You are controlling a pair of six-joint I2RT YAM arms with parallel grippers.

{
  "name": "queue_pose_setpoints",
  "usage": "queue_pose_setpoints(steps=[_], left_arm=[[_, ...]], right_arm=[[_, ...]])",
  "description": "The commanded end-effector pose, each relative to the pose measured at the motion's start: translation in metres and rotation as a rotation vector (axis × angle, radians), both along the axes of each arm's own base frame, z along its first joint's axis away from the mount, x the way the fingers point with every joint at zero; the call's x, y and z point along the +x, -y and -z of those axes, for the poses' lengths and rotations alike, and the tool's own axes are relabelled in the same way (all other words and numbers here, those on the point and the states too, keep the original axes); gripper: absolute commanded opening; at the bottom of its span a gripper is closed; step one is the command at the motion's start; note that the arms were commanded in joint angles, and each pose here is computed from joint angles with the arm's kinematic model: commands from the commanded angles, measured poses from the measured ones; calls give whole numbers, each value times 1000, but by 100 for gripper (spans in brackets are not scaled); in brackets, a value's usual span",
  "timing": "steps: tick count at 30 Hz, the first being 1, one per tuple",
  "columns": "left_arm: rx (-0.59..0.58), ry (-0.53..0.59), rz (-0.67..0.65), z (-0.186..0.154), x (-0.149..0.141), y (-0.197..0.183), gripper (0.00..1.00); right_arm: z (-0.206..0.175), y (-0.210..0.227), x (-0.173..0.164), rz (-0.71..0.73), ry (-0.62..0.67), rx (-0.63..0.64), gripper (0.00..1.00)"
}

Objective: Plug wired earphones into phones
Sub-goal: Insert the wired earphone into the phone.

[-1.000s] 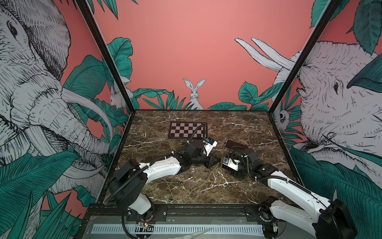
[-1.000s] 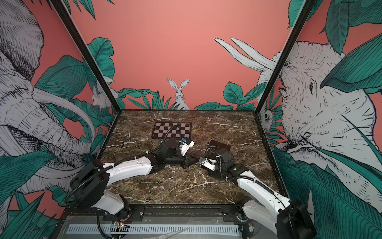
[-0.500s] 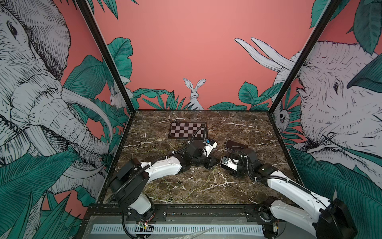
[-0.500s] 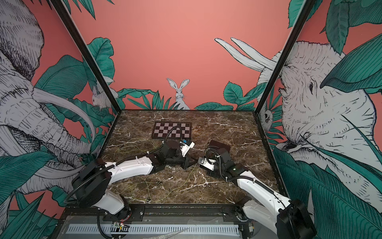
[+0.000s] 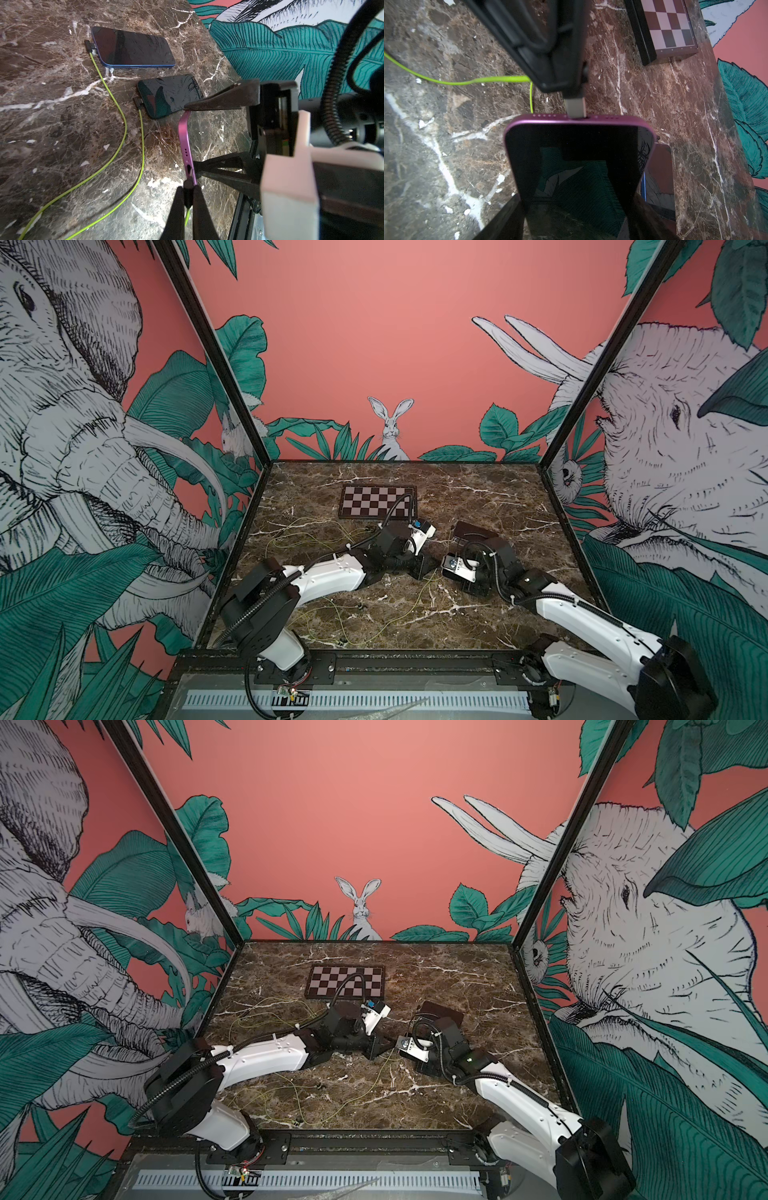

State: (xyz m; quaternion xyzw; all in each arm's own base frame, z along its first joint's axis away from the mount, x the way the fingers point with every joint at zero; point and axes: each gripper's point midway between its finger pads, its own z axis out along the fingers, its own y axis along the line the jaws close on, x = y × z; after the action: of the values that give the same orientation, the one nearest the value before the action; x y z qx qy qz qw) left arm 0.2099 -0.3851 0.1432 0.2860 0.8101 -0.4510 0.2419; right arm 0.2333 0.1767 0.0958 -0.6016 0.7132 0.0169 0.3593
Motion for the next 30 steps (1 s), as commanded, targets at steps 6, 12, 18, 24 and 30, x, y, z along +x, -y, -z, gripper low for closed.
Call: queue_pose_setpoints(steps=[6, 12, 18, 24, 30], left_arm=[[-1, -2, -4, -4, 4, 4, 0], [8, -13, -8, -1, 5, 4, 0], [2, -42, 7, 1, 3, 7, 0], [20, -58, 15, 6, 1, 8, 0], [33, -75, 36, 10, -2, 10, 0]], right_arm=[[-27, -18, 12, -42, 95, 65, 63], [-31, -21, 13, -51, 111, 67, 63], [-35, -21, 15, -49, 130, 68, 63], [-40, -25, 17, -52, 145, 70, 62], [-42, -26, 20, -47, 144, 61, 62]])
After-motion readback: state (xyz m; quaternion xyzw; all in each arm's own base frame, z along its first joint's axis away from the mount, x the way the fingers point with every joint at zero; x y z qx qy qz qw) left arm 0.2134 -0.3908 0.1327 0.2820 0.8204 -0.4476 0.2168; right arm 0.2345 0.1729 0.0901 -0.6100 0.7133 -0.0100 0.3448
